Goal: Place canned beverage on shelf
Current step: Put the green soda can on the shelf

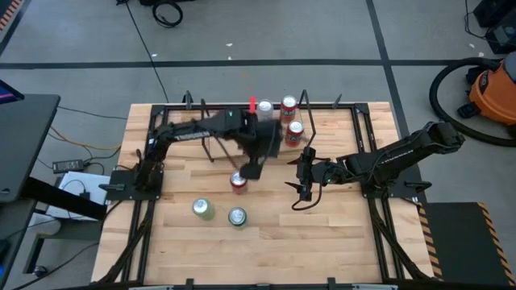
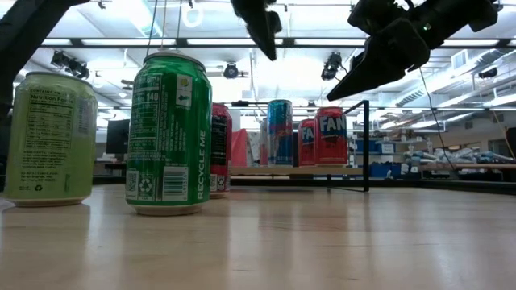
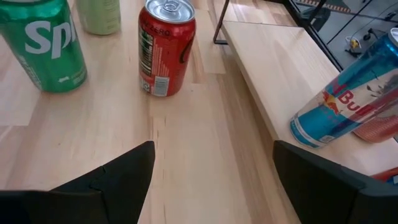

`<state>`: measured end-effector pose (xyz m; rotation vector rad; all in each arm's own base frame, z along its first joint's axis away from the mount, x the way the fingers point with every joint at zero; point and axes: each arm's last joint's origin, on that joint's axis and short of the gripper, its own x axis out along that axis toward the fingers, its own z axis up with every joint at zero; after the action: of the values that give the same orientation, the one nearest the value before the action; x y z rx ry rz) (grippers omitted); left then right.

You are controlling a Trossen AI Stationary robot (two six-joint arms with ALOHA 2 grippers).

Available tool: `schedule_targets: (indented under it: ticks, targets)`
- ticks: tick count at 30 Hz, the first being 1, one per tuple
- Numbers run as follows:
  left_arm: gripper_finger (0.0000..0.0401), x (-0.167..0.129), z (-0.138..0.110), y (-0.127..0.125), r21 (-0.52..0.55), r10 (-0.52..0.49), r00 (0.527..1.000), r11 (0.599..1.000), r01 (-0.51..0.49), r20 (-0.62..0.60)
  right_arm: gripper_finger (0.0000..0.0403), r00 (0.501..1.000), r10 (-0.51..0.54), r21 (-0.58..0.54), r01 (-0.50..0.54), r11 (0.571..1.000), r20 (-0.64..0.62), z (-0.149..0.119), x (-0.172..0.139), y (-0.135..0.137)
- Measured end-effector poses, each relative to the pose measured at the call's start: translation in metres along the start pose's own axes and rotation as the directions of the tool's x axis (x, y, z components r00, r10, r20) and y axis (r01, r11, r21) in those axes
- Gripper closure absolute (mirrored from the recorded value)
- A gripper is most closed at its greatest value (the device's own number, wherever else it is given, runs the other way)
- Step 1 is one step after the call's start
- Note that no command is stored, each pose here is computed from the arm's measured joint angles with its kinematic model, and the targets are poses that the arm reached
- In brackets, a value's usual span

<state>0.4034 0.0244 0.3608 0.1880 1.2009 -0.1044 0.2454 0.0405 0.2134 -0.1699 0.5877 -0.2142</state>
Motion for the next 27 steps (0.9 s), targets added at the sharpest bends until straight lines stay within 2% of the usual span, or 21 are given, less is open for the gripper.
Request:
schedule_targets:
  ticks: [10, 15, 19, 22, 27]
  targets:
    - [0.0086, 0.024, -0.005, -0.079, -0.013, -0.075, 0.978, 0.997, 0.074, -0.195, 0.0066, 1.0, 0.022, -0.01, -0.022, 1.0, 0.011, 0.0, -0.003, 0.006]
    - [0.0086, 0.019, -0.002, -0.113, -0.008, -0.089, 0.983, 0.996, 0.089, -0.162, 0.0066, 1.0, 0.021, -0.01, -0.021, 1.0, 0.011, 0.001, -0.003, 0.006]
    - [0.0086, 0.017, -0.001, -0.138, -0.047, -0.101, 0.984, 0.994, 0.095, -0.147, 0.0066, 1.0, 0.021, -0.006, -0.021, 1.0, 0.011, 0.001, -0.003, 0.006]
    - [0.0086, 0.017, -0.001, -0.154, -0.075, -0.056, 0.989, 0.996, 0.046, -0.134, 0.0066, 1.0, 0.022, -0.004, -0.022, 1.0, 0.014, 0.001, -0.003, 0.006]
    - [0.0086, 0.013, -0.004, -0.177, -0.053, 0.072, 0.992, 0.996, -0.078, -0.108, 0.0066, 1.0, 0.022, 0.01, -0.022, 1.0, 0.02, 0.001, -0.003, 0.006]
